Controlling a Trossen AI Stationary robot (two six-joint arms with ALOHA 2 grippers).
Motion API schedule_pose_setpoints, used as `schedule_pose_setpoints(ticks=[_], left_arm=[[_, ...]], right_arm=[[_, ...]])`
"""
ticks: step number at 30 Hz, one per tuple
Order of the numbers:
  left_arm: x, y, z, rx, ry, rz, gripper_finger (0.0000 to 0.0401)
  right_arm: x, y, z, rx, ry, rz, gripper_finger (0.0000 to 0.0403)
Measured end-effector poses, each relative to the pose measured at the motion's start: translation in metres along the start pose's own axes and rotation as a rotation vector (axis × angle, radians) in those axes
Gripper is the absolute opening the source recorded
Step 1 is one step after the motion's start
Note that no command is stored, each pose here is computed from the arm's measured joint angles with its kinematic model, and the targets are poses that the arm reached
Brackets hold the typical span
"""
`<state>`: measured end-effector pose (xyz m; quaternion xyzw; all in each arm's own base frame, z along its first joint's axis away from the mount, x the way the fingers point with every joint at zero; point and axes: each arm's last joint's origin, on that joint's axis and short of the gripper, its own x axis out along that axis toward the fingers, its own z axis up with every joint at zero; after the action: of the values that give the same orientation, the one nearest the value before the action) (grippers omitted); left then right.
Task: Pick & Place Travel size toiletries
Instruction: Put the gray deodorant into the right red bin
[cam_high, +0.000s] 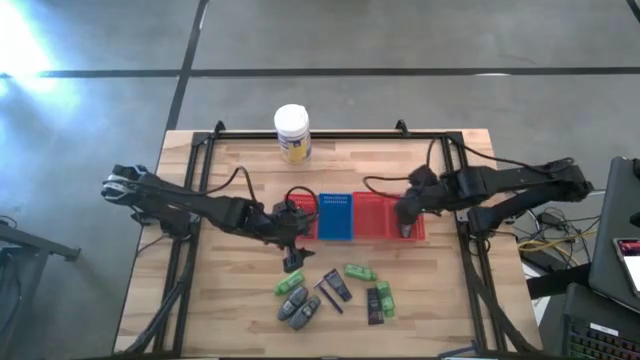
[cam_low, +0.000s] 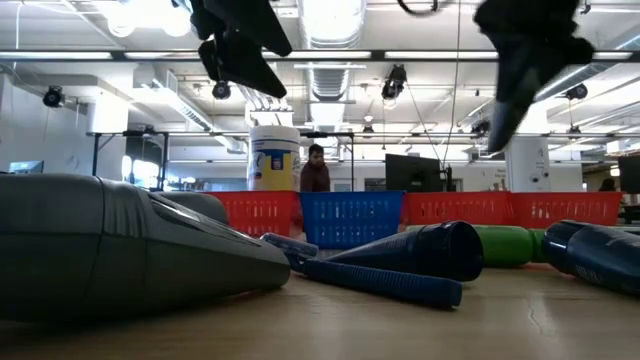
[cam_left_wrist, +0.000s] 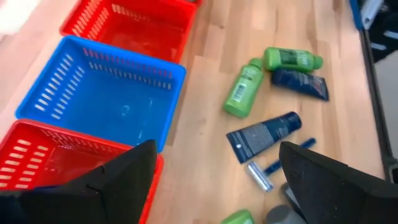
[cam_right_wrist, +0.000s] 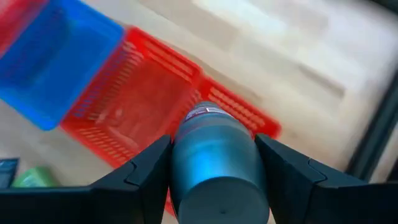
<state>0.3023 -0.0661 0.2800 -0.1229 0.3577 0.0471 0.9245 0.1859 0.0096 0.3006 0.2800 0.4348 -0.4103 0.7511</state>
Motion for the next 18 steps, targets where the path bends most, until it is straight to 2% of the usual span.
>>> schedule_pose_setpoints(ticks=[2,7,14,18], left_arm=[[0.001,0.001,-0.002,-0.008,0.006,0.011,0.0344],[0.001,0.002,-0.001,-0.025,0.003,0.011,0.0344],[0.001,0.002,-0.002,-0.028,0.003,0.018,0.0344],[0.002,0.003,-0.003,-0.028,0.004,0.024,0.0344]], right_arm=[[0.009,-0.006,-0.008,0.057,0.015,0.009,0.0199],[0.021,-0.009,-0.017,0.103,0.064,0.042,0.0199],[0.043,-0.006,-0.023,0.182,0.002,-0.086,0.02],[0.06,0.007,-0.024,0.207,-0.051,-0.098,0.02]])
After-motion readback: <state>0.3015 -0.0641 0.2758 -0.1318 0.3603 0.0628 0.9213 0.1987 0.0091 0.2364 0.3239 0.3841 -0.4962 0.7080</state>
